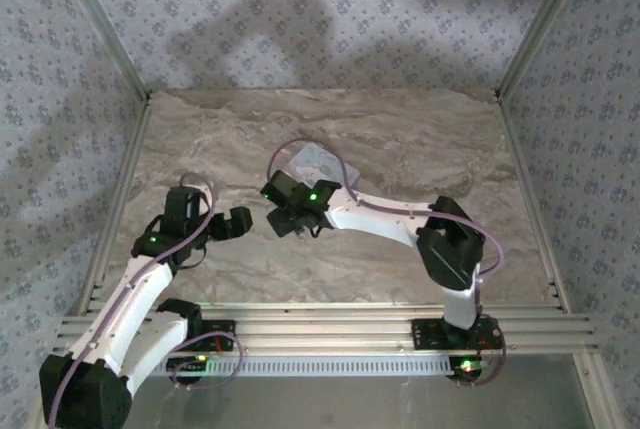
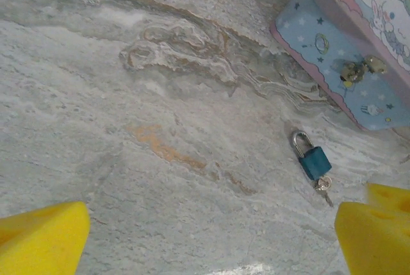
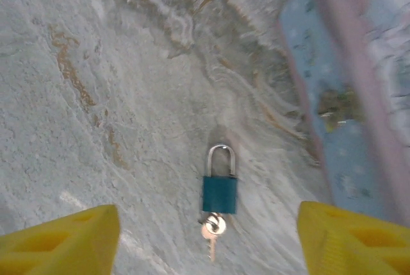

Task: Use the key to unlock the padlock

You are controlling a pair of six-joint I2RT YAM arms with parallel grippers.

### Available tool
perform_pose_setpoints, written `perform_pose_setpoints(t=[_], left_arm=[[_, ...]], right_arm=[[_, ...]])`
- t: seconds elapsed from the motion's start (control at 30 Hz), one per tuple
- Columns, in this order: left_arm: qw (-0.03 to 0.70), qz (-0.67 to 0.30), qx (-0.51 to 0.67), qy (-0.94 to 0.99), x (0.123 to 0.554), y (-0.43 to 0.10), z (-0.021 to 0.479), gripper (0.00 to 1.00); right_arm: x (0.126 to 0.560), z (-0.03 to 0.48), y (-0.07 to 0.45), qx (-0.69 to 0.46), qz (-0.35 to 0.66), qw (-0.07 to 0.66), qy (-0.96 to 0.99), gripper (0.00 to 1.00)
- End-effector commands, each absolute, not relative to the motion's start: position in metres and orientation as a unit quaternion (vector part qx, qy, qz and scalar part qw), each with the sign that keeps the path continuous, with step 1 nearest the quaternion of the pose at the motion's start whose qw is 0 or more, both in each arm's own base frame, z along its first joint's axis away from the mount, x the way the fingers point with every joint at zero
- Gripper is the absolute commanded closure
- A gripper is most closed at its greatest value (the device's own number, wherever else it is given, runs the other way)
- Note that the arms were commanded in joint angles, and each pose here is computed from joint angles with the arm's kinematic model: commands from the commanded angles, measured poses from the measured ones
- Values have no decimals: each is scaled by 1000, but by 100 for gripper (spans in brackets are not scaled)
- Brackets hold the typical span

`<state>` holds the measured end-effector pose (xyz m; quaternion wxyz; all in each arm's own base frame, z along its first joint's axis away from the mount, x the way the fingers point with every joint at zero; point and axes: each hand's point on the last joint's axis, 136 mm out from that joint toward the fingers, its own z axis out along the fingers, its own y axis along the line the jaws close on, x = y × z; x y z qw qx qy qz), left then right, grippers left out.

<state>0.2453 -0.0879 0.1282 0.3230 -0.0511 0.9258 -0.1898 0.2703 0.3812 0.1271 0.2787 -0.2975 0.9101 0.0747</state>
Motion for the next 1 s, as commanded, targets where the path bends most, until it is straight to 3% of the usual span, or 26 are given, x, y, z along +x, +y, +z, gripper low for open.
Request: perform_pose_setpoints(t=[0.0,0.2,0.37,0.5,0.7,0.97], left_arm=[[354,-166,-43,920,262,-80,153,2],[414,-95,-20,905,305,-65,172,2],[484,7,4,875,341,-41,159,2],[496,63,6,866,356,-26,136,2],[484,66,-12,872,372,-9,102,2],[547,55,3,835,391,-4,112,2]], right_arm=[[276,175,341,-268,38,331,904,20],[301,187,212,-141,-52,389,909,0],[309,165,92,11,-89,390,917,0],[308,154,23,114,-90,419,896,0],[311,157,-10,111,-110,544,825,0],[341,140,-16,94,-92,579,805,0]])
